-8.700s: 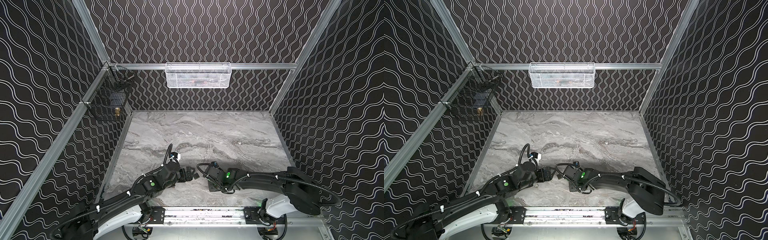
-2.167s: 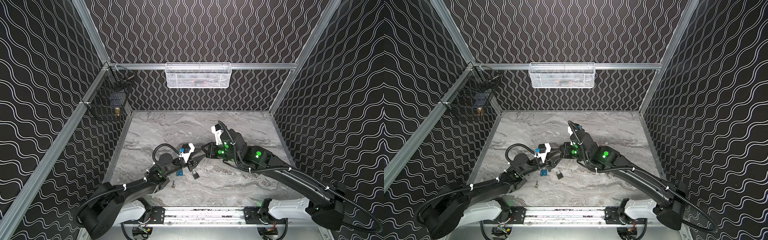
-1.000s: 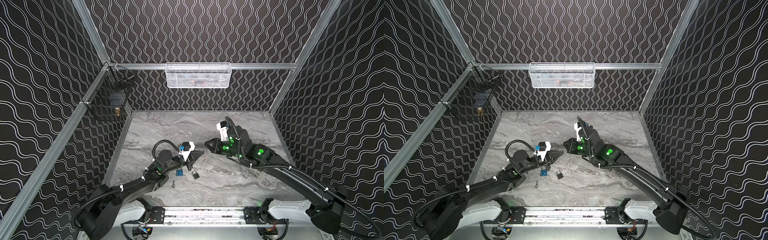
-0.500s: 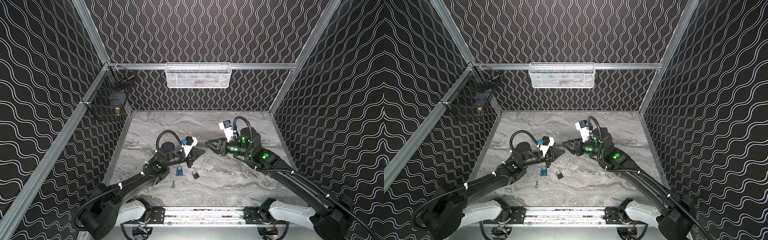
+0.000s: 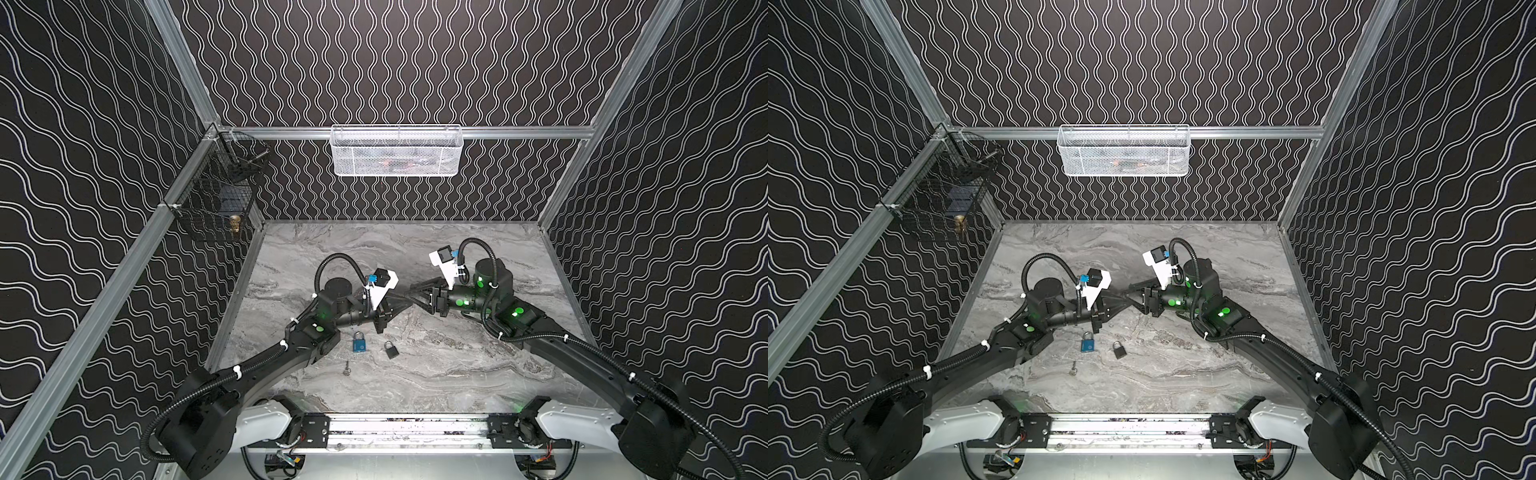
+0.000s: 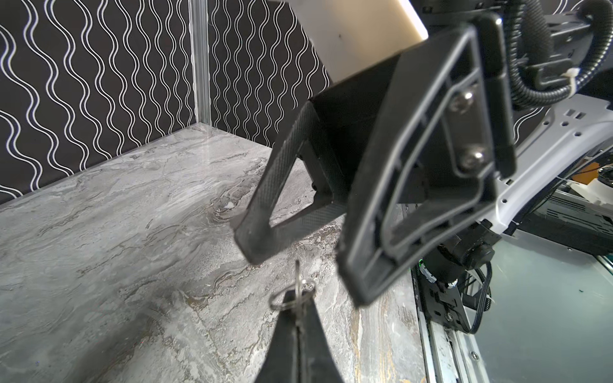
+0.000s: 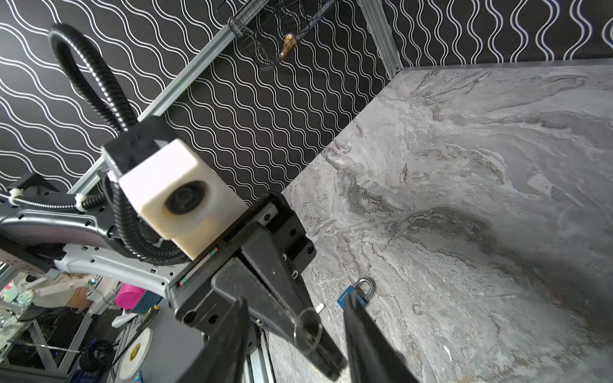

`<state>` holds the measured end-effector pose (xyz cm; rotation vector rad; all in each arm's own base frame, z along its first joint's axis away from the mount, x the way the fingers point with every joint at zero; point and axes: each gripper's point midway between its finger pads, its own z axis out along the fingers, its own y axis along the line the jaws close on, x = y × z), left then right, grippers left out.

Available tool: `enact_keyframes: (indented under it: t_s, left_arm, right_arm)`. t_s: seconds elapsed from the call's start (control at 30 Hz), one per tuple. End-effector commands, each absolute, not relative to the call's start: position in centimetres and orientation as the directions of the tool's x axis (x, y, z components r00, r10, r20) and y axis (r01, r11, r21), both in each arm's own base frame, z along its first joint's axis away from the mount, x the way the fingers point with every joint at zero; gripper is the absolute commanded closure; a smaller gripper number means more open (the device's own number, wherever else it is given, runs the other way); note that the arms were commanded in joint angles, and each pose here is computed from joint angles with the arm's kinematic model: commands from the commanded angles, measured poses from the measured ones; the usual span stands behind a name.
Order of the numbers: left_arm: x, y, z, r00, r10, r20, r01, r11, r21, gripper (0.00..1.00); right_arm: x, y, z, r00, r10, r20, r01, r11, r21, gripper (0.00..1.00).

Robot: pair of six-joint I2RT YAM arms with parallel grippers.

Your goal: Unlock with the key

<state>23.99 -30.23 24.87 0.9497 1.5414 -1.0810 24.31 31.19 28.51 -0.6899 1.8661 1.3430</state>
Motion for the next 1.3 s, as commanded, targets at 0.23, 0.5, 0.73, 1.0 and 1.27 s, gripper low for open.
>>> enact_keyframes:
  t_s: [0.23,0.5,0.73,1.0,1.27]
  left_arm:
    - [23.9,-30.3,25.6,-0.164,0.062,-0.984,0.950,0.279,-0.141,1.00]
    - [23.7,-30.5,25.8,-0.162,0.062,-0.985,0.955,0.263,-0.140,1.00]
    - [23.6,-30.6,25.9,-0.163,0.064,-0.985,0.957,0.254,-0.142,1.00]
    - [23.4,-30.7,25.7,-0.169,0.067,-0.983,0.960,0.238,-0.148,1.00]
    - [23.4,-30.7,26.0,-0.171,0.066,-0.983,0.960,0.237,-0.151,1.00]
  right_arm:
    - [23.8,32.0,29.4,-0.528,-0.028,-0.849,-0.830,0.230,0.509,0.69]
    - [24.0,32.0,28.5,-0.525,-0.050,-0.850,-0.831,0.246,0.499,0.76]
    - [24.2,31.9,28.4,-0.519,-0.052,-0.853,-0.832,0.256,0.491,0.84]
    - [24.3,31.6,28.7,-0.512,-0.042,-0.858,-0.835,0.258,0.485,0.94]
    - [24.2,31.6,29.2,-0.504,-0.025,-0.863,-0.839,0.251,0.483,1.00]
